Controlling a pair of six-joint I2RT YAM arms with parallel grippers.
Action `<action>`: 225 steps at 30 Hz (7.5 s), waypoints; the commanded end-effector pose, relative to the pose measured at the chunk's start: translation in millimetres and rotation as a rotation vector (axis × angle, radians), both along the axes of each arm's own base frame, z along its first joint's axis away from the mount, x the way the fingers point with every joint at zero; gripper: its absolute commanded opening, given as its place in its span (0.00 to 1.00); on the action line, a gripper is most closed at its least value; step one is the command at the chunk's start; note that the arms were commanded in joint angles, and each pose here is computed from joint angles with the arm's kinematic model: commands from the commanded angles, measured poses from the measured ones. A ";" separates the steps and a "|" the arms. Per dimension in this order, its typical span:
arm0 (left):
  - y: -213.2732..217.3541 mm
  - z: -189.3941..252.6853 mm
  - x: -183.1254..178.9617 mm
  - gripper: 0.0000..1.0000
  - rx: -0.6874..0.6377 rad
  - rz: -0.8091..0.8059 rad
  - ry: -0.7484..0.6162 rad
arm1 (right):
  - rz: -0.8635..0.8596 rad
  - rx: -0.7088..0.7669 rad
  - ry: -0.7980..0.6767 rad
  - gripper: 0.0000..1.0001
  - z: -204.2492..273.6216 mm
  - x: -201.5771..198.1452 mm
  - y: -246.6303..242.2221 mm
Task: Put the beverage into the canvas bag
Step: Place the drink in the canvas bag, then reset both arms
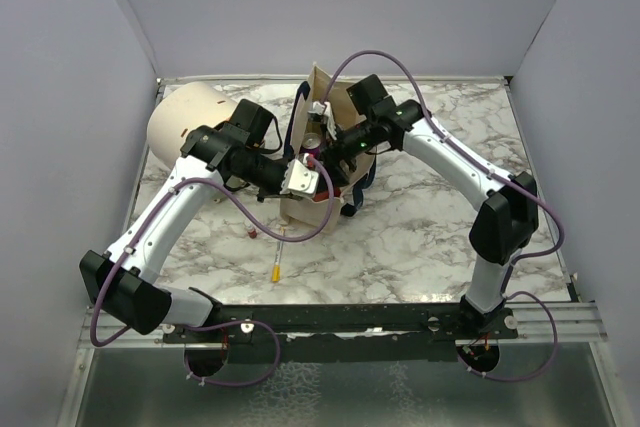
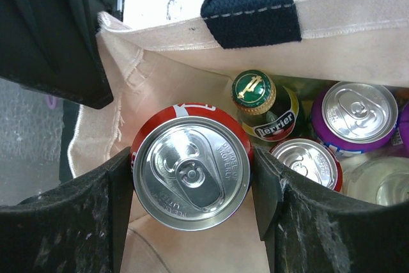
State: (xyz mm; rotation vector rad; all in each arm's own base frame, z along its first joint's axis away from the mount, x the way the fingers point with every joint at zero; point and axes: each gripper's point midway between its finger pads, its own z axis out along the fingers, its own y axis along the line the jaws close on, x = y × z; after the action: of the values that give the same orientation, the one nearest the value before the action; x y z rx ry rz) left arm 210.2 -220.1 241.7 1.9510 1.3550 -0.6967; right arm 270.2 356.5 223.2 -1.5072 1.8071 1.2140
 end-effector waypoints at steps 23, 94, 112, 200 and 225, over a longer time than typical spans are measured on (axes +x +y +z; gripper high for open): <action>-6.4 36.9 -5.6 0.00 -0.156 0.047 0.012 | -0.019 -0.163 -0.002 0.02 -64.9 -23.7 13.3; 13.0 -7.2 -21.7 0.00 -0.070 -0.058 0.002 | 0.106 -0.119 0.021 0.71 -64.4 -28.0 19.7; 11.2 -5.5 -18.0 0.00 -0.074 -0.058 -0.006 | 0.057 -0.054 0.044 0.82 -44.1 -11.3 18.2; 28.5 72.1 29.7 0.13 -0.404 0.414 0.193 | -0.575 0.047 -0.412 0.81 118.6 111.4 -115.1; 181.0 163.2 165.5 0.85 -0.454 1.471 -0.307 | -1.281 -0.109 -0.477 1.00 134.8 174.5 -283.6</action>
State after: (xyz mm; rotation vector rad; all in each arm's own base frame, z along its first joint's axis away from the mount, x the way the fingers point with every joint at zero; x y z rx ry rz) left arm 347.1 -105.7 364.9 0.7140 1.7664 -0.2810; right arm 438.9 88.3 329.5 -0.4006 1.9665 0.2005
